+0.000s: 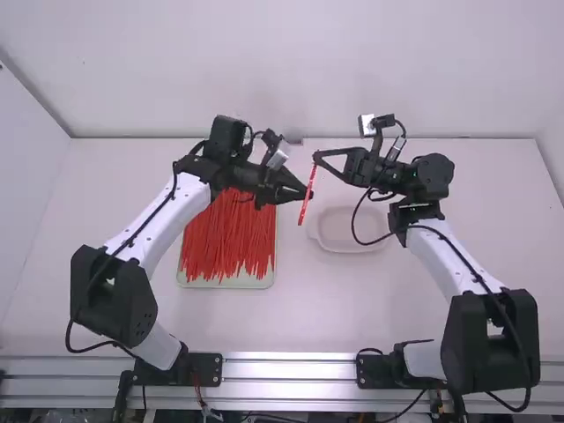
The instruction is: Fasten the cable tie
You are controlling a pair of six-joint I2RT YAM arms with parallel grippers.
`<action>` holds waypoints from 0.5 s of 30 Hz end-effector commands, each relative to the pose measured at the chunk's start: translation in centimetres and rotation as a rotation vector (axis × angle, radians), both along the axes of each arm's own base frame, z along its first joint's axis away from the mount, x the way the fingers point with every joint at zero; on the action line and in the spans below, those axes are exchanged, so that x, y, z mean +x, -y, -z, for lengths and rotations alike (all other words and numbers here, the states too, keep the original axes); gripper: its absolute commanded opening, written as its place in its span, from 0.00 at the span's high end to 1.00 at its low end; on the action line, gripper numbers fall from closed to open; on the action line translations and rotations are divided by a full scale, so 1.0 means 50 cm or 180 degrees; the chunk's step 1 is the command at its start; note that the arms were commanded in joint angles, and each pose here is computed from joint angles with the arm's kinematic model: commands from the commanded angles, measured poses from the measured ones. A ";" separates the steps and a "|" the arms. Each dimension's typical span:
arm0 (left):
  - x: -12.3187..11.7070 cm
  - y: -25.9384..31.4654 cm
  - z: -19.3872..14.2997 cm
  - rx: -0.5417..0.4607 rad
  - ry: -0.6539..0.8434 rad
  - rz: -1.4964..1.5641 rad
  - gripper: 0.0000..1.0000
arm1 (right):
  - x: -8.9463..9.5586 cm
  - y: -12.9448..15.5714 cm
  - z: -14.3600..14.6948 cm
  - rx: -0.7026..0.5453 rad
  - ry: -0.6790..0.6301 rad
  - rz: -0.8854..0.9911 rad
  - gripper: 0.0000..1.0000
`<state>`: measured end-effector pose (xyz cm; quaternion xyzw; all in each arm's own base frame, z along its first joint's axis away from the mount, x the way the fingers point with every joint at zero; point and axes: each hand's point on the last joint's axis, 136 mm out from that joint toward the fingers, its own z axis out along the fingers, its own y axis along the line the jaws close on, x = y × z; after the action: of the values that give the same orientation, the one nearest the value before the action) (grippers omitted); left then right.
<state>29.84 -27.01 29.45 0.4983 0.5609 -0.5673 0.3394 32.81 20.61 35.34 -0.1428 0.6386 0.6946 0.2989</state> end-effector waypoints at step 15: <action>-0.104 -0.026 0.070 0.0238 -0.0011 0.0295 0.98 | 0.031 0.047 -0.044 0.0113 0.0176 0.0354 1.00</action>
<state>25.47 -25.65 27.09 0.5052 0.5718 -0.5790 0.2874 33.13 19.50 35.27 -0.1418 0.6417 0.6893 0.3048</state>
